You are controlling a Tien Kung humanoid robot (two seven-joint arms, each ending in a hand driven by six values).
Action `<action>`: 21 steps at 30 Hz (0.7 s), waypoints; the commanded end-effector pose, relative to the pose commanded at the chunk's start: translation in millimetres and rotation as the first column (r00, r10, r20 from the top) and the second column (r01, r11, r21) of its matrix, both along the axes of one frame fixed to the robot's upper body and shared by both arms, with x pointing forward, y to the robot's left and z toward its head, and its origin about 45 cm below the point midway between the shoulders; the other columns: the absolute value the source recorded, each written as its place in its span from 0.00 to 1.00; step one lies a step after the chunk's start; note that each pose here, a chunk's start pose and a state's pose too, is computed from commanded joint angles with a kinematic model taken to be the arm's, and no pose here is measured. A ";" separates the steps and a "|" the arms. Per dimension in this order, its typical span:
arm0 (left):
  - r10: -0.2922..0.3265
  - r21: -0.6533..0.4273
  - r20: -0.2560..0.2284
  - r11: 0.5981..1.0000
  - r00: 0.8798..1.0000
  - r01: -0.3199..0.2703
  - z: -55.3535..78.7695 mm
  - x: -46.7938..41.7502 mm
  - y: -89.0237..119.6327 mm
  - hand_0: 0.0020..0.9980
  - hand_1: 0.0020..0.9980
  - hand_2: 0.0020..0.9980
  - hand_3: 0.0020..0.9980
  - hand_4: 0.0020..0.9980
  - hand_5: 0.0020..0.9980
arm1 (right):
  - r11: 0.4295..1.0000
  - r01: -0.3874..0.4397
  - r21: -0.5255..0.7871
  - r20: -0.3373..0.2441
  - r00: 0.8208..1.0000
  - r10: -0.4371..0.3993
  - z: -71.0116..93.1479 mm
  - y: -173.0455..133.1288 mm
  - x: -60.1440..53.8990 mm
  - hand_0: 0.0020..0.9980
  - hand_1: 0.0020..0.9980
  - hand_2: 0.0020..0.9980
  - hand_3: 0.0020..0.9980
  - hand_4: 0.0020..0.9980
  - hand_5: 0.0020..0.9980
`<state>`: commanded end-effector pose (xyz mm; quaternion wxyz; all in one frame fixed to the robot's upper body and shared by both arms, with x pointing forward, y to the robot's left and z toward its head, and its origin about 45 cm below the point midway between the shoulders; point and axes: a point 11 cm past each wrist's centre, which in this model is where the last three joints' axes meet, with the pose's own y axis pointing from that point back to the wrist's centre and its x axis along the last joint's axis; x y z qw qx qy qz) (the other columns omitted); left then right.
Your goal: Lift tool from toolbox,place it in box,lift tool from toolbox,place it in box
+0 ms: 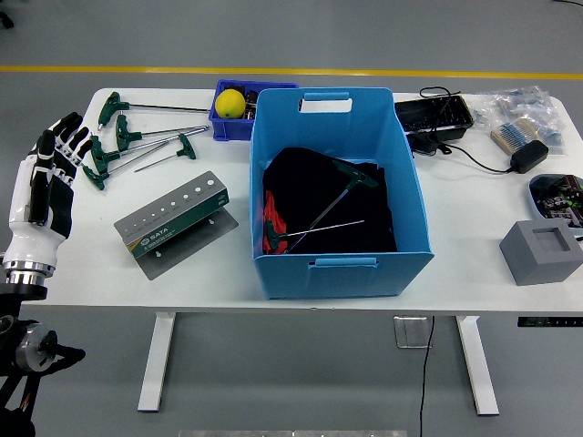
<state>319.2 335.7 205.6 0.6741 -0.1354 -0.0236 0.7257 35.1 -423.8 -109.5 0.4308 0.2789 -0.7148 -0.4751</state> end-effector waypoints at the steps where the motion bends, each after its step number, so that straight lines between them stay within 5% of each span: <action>1: 0.005 -0.006 0.003 1.000 1.000 -0.005 0.5 0.3 0.7 0.88 0.91 0.93 0.84 0.98 0.90 | 1.000 -0.001 0.000 0.000 1.000 0.001 0.0 -0.2 -0.1 0.64 0.62 0.70 0.56 0.77 0.69; 21: 0.035 -0.017 0.018 0.999 0.999 -0.035 4.8 3.1 4.8 0.88 0.90 0.94 0.83 0.98 0.90 | 1.000 -0.026 -0.003 0.004 1.000 0.026 1.3 -2.6 5.1 0.64 0.62 0.69 0.56 0.77 0.69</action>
